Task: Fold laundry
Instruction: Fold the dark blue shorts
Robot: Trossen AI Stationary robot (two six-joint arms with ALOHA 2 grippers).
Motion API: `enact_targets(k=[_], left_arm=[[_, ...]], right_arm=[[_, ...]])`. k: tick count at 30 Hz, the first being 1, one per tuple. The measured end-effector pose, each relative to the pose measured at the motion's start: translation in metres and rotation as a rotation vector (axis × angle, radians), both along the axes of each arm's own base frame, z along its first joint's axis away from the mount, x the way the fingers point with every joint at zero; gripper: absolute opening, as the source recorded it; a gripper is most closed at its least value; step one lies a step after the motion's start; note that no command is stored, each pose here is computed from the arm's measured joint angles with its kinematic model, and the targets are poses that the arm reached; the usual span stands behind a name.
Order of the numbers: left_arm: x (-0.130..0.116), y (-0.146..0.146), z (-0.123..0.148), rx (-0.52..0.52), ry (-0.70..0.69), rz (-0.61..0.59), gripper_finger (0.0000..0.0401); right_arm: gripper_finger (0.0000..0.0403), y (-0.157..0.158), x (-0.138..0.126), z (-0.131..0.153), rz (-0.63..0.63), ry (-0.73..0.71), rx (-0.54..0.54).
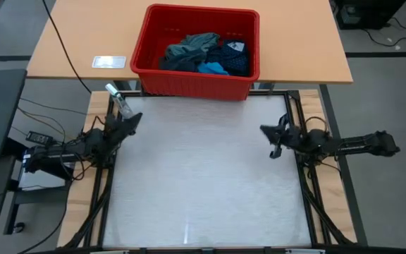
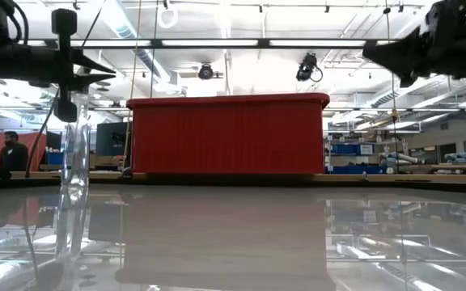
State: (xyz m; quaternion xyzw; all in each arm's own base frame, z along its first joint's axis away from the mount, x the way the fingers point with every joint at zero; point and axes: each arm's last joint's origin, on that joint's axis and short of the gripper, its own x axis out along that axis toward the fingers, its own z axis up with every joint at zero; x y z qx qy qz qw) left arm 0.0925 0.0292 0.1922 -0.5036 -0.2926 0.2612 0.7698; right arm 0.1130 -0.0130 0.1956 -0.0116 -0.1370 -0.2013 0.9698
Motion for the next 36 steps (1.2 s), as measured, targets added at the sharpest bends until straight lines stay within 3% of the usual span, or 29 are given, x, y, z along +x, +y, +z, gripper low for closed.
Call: enact_targets(k=[3, 6, 8, 15, 18, 20, 28, 32, 36], left_arm=[[0.001, 0.0, -0.001, 0.023, 0.033, 0.012, 0.0025], [0.001, 0.001, 0.001, 0.024, 0.025, 0.015, 0.0025], [0.002, 0.001, 0.0, 0.026, 0.045, 0.028, 0.0025], [0.018, 0.008, 0.01, 0.048, 0.111, -0.049, 0.0025], [0.031, 0.014, 0.035, 0.115, 0.201, -0.032, 0.0025], [0.04, 0.022, 0.053, 0.157, 0.311, 0.0, 0.003], [0.065, 0.074, 0.122, 0.18, 0.746, -0.046, 0.0119], [0.067, 0.108, 0.152, 0.145, 0.843, -0.034, 0.0165], [0.071, 0.145, 0.176, 0.173, 0.927, -0.047, 0.018]], right_arm=[[0.0041, -0.007, -0.003, 0.004, -0.143, -0.135, 0.197], [0.0041, -0.014, -0.008, 0.005, -0.253, -0.394, 0.556], [0.0041, -0.017, -0.007, 0.0, -0.263, -0.493, 0.73], [0.0037, -0.023, 0.013, -0.001, 0.014, -0.32, 1.049], [0.0033, -0.031, 0.025, 0.015, 0.042, -0.285, 1.066], [0.0032, -0.037, 0.034, 0.034, 0.048, -0.277, 1.022], [0.0031, -0.07, 0.078, 0.102, -0.015, -0.106, 0.643], [0.0032, -0.085, 0.092, 0.115, -0.05, -0.038, 0.716], [0.0035, -0.094, 0.104, 0.119, -0.001, 0.096, 0.723]])
